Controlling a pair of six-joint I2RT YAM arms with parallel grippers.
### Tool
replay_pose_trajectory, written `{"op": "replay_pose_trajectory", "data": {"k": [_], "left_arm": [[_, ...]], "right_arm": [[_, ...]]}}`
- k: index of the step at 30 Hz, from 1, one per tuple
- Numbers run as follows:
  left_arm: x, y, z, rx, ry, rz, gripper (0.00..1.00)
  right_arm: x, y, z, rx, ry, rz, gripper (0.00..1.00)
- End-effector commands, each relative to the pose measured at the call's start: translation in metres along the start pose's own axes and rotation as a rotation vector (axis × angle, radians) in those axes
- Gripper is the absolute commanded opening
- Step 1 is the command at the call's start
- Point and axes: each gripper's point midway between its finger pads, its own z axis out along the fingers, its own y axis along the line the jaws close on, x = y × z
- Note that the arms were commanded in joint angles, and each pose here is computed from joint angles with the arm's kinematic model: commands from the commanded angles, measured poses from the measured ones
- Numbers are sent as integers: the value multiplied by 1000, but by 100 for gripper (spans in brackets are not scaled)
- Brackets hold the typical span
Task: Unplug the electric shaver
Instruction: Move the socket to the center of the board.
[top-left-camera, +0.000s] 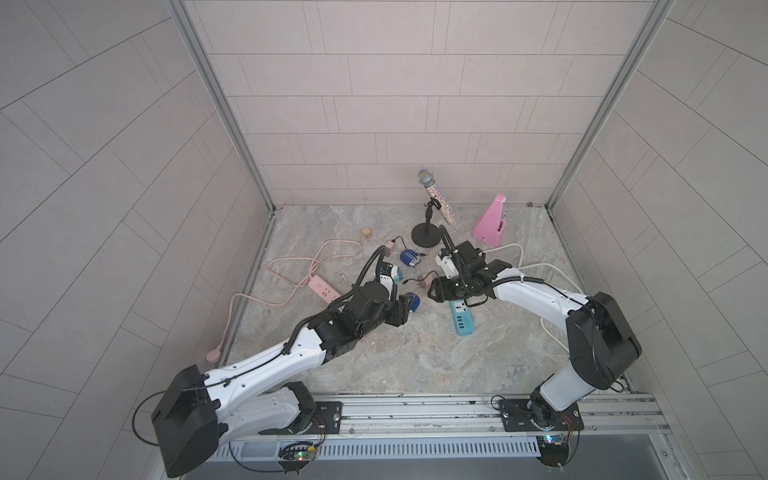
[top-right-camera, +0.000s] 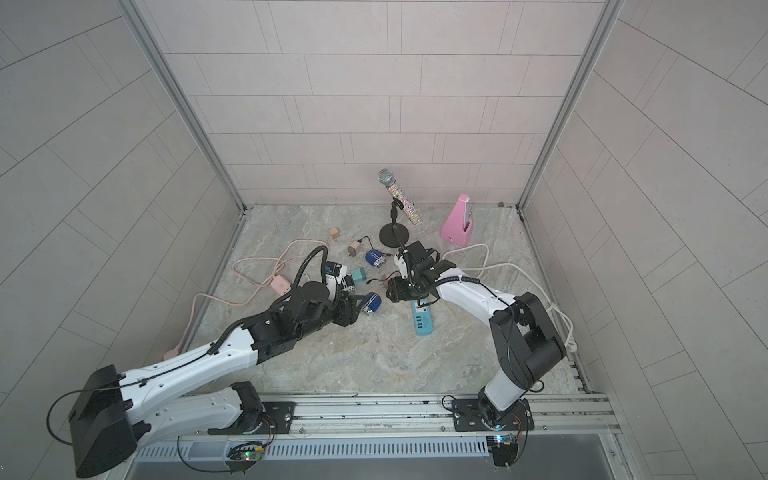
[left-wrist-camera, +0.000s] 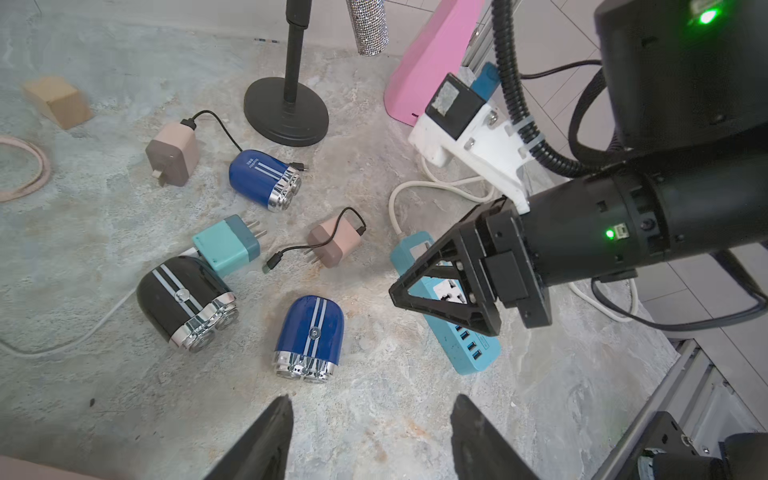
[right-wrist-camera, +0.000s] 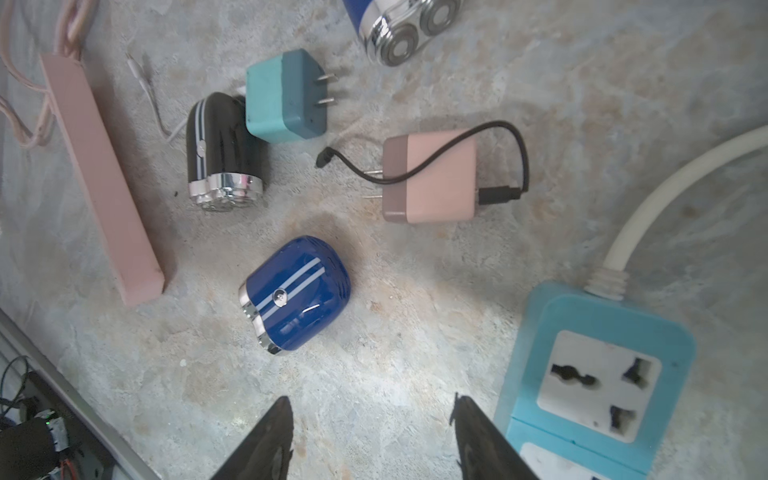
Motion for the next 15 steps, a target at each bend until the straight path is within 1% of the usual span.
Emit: {"op": "replay_pose_trajectory", "data": {"k": [1, 8, 13, 15], "left_arm": [[4, 11, 1, -44, 3, 5, 66], [8, 21, 2, -75, -1, -13, 67], [13, 27, 3, -91, 7, -15, 68], [13, 28, 4, -97, 7, -17, 68]], "right_arm": [[15, -19, 5, 83, 38, -9, 63], [28, -31, 15, 105, 74, -6, 64], [25, -22, 16, 66, 57, -17, 64], [24, -22, 16, 71, 57, -17, 64]]}}
